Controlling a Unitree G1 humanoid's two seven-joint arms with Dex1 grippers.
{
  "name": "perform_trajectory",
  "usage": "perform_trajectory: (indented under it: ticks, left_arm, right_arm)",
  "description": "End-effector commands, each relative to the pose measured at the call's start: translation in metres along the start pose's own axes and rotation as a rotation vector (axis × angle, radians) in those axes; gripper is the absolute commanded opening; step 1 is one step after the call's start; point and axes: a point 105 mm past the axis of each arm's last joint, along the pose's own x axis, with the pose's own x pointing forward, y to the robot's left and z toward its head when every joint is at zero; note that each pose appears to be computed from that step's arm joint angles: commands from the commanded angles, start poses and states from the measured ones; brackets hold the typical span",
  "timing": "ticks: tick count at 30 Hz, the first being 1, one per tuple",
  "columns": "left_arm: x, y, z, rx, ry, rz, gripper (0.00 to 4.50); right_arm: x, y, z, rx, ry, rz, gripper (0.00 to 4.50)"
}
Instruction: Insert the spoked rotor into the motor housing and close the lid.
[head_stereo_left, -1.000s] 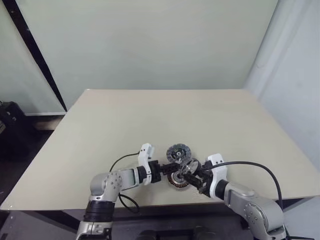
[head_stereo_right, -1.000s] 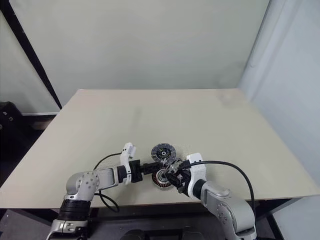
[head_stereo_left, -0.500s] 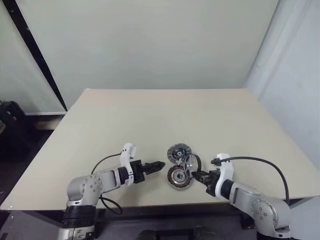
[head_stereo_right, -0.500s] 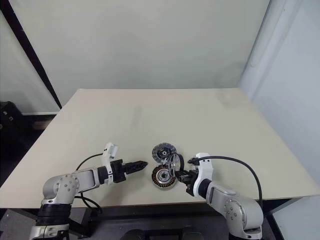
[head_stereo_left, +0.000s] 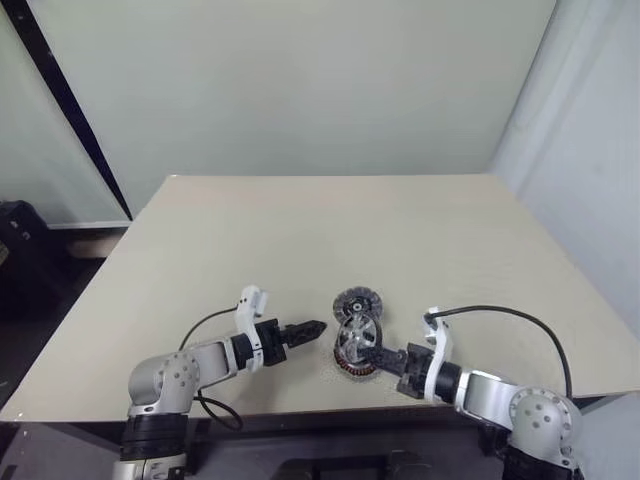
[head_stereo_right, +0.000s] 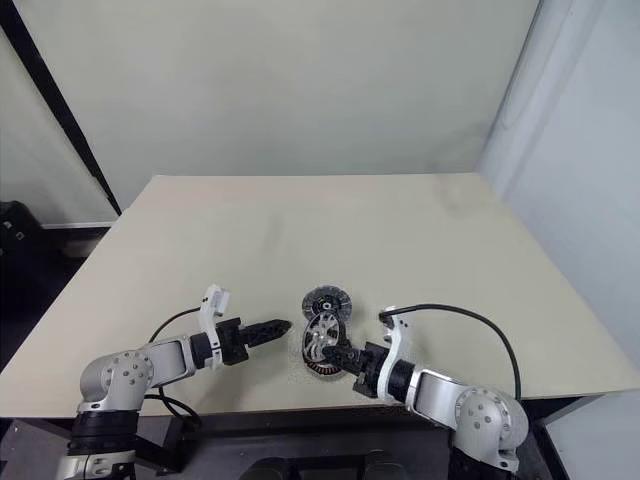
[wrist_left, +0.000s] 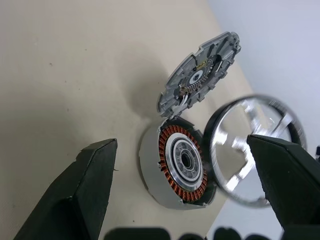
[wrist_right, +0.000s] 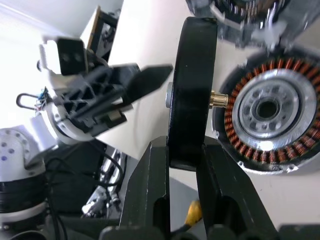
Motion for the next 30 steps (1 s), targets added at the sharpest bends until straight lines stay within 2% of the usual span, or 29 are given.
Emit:
perform_trajectory:
  ticks: [1,12,27,28,30]
  left_arm:
    - [-0.002,-0.005,0.008,0.036,-0.019,-0.017,4.5]
    - [-0.01,-0.001,0.008,0.051,-0.006,-0.009,4.5]
    - [-0.004,-0.001,0.006,0.059,0.007,-0.009,4.5]
    - [-0.003,-0.001,0.006,0.06,0.01,-0.01,4.5]
    - [-0.002,-0.001,0.005,0.062,0.014,-0.009,4.5]
  right_arm:
    - [0.007,0.001,0.007,-0.022,-0.028,0.002,0.38]
    - [0.014,-0.02,0.007,0.002,-0.037,-0.062,0.38]
    - [0.007,-0.016,0.0,0.06,-0.038,-0.037,0.38]
    - [0.007,-0.015,0.001,0.059,-0.041,-0.036,1.1]
    - [0.007,-0.014,0.002,0.056,-0.043,-0.035,1.66]
